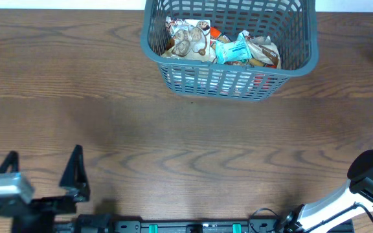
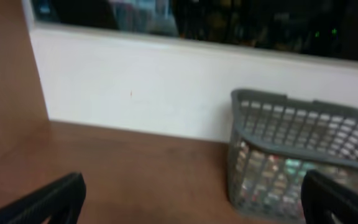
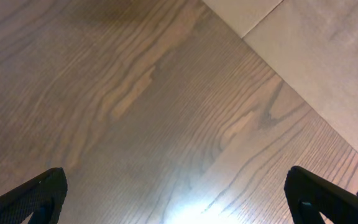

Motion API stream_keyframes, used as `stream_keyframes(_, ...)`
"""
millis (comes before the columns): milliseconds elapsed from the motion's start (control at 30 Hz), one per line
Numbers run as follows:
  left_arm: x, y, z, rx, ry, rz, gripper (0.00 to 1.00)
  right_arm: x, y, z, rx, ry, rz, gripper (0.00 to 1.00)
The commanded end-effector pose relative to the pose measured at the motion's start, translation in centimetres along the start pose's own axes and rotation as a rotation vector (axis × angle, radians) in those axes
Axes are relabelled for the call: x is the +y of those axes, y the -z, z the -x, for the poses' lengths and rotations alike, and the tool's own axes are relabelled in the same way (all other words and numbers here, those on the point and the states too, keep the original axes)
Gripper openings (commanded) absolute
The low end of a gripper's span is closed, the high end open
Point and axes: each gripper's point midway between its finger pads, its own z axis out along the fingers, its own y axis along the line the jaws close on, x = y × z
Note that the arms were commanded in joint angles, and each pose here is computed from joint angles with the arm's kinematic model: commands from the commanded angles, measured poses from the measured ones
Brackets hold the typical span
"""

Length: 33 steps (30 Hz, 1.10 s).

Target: Pack container

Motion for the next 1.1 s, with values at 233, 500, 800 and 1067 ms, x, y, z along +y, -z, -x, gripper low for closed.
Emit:
stream_keyframes(233,1.3,-7.0,-10.2,-0.017,0.039,0.007,0.99,-0.3,-0.5,-0.1,0.01,0.01,-0.008,0.99)
stream_keyframes(500,2.2,-10.4,-16.4,-0.044,0.27,0.007,0.98,-0.5,-0.5,-0.1,0.011,0.006,-0.01,0.99)
stream_keyframes(800,3.5,-11.2,-20.9,-0.007,0.321,0.063,0.99,-0.5,-0.5,-0.1,0.01,0.006,-0.01,0.99)
stream_keyframes(1067,4.0,-11.8,-24.8,0.072,0.319,0.085,0.99,-0.5,-0.5,-0.1,0.01,0.006,-0.01,0.99)
